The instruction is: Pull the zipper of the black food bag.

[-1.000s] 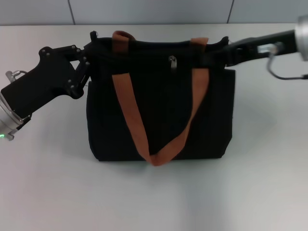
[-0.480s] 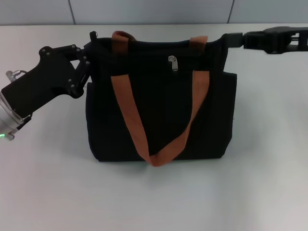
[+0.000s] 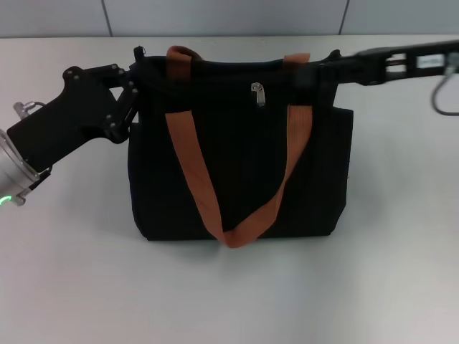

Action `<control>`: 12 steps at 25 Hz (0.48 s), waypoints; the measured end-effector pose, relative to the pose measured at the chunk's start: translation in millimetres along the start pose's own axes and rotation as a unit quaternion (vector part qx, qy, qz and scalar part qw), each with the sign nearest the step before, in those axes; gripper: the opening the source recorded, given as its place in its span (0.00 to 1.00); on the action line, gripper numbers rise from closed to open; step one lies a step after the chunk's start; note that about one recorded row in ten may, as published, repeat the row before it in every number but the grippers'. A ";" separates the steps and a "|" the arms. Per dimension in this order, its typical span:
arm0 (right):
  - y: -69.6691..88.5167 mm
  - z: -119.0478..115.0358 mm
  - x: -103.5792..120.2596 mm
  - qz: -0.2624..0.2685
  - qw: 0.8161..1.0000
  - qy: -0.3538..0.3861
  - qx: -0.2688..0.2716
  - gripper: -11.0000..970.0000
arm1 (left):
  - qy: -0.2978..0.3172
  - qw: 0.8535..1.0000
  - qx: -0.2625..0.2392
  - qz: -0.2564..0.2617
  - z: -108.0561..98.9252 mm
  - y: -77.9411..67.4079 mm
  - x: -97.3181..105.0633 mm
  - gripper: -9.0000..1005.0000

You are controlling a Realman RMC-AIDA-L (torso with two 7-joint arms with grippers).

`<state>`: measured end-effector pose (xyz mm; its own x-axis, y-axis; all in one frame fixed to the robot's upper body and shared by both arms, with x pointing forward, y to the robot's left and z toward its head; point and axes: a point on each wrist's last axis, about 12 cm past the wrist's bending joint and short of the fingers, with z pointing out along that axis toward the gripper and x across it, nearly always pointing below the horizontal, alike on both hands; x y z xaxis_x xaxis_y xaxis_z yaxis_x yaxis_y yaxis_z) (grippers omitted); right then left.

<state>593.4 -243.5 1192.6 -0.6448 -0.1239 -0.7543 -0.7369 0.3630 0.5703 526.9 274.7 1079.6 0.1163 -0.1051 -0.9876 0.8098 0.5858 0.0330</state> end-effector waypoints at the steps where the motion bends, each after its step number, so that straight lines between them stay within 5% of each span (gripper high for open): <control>1: -0.4 5.2 -2.6 0.002 1.000 0.012 0.003 0.30 | -0.001 1.000 0.001 -0.001 1.0 0.2 -0.4 0.11; 12: 1.4 48.2 -22.2 0.022 0.995 0.087 0.052 0.38 | -0.005 1.000 0.007 -0.003 7.9 2.2 -3.3 0.11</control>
<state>616.5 -195.7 1194.4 -0.7080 -0.2613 -0.6560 -0.6882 0.4638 0.5580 532.9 270.0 1084.1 0.1170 -0.1176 -0.9861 0.8187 0.5736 0.0288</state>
